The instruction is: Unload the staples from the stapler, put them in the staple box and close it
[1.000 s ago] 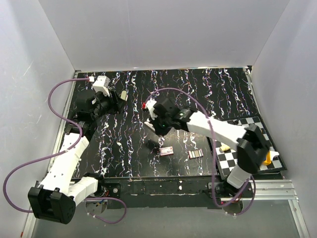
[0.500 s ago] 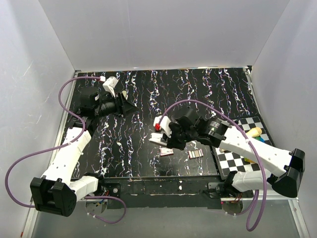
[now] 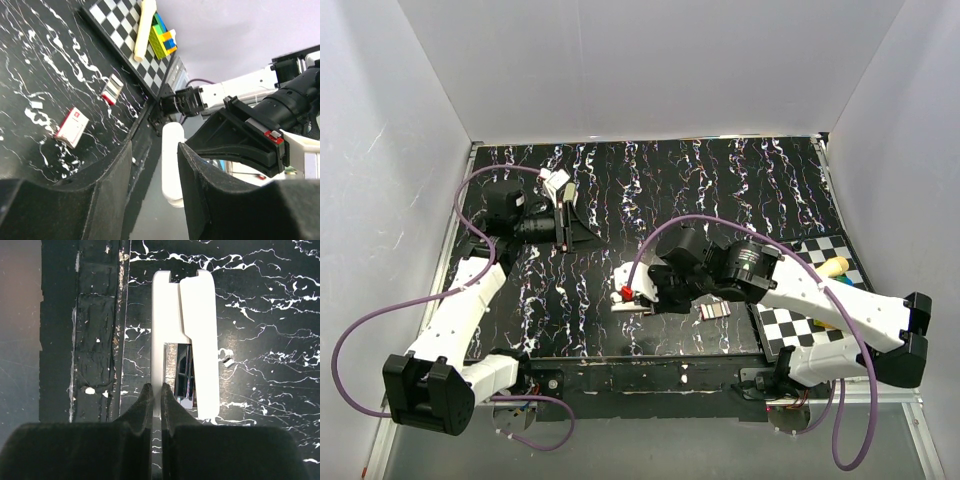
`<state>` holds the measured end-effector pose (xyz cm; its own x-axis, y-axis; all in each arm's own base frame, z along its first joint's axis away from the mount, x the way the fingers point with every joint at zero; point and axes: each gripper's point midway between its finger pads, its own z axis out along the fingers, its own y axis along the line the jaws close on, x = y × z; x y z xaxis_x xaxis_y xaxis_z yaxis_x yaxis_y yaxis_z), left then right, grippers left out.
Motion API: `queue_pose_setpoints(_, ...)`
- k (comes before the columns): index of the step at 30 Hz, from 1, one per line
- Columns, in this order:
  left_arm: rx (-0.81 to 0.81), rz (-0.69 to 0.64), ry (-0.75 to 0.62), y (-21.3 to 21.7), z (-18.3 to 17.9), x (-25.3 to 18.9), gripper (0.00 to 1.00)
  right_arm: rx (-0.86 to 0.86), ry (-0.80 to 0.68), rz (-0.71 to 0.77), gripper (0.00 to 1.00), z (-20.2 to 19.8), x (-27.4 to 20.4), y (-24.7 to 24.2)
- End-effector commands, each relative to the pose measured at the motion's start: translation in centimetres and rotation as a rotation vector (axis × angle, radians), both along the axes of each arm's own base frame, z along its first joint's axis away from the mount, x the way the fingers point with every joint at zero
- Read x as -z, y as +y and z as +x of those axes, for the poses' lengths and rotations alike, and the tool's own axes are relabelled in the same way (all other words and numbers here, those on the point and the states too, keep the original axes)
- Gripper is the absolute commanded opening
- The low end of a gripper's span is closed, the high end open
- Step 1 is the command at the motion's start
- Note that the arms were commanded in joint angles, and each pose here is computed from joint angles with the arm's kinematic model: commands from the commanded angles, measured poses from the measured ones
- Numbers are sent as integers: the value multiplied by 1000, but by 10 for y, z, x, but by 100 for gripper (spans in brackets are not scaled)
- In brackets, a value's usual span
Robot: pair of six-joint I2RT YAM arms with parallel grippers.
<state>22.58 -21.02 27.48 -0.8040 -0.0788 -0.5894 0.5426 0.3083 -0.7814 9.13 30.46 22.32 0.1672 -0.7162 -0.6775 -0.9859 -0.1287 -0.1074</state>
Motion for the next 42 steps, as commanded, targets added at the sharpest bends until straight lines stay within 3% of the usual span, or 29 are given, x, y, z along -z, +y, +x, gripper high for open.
queue_pose_setpoints(1,103,-25,102,-5,-30,7,40,-93,-87,-7,1,0,-16,6)
queue_pose_setpoints(16,263,63,160,-25,-80,29,40,-232,-187,-76,1,-14,-33,21)
queue_pose_setpoints(42,398,31,188,-30,-124,25,41,-321,-247,-110,1,-25,-39,38)
